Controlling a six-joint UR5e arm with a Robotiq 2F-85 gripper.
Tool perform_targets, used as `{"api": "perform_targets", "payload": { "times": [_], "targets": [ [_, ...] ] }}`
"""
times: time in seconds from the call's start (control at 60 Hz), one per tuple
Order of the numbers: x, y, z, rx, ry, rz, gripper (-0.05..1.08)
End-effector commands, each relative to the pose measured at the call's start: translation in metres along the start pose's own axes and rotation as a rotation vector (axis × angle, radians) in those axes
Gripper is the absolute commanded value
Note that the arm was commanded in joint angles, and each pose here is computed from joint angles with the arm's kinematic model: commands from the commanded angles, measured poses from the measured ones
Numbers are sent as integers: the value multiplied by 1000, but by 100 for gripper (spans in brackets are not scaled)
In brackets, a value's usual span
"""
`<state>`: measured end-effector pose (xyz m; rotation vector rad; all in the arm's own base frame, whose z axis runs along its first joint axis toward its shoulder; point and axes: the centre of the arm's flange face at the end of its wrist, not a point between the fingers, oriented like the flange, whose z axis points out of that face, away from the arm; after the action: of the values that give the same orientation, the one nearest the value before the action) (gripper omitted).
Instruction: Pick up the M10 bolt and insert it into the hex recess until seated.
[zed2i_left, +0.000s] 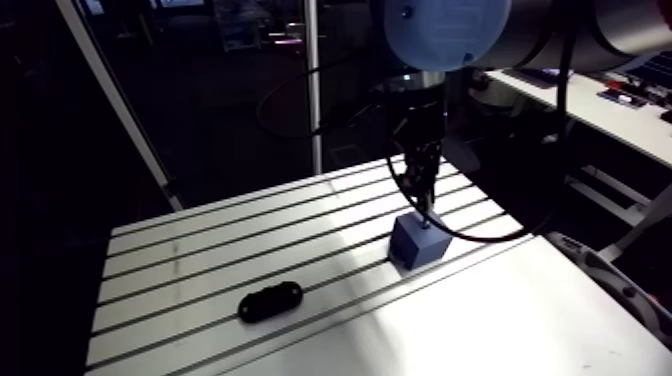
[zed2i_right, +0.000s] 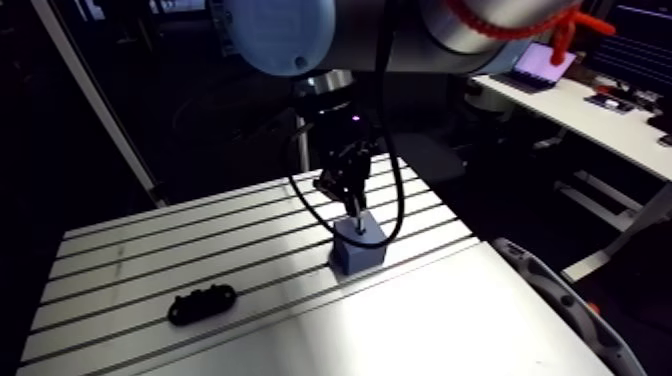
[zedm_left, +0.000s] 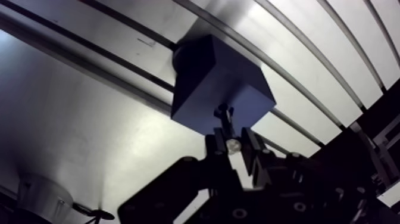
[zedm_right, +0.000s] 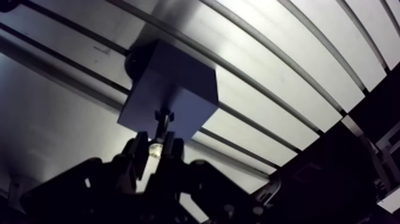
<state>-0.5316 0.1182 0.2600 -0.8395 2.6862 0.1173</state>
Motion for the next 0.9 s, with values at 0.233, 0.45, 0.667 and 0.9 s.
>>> {"api": "perform_targets", "payload": {
  "times": [0.233, 0.45, 0.667, 0.9],
  "targets": [
    [2, 0, 4, 6, -4, -1, 108],
    [2, 0, 4, 7, -4, 1, 108],
    [4, 1, 8, 4, -2, 0, 108],
    [4, 0, 10, 3, -2, -1, 108]
  ]
}}
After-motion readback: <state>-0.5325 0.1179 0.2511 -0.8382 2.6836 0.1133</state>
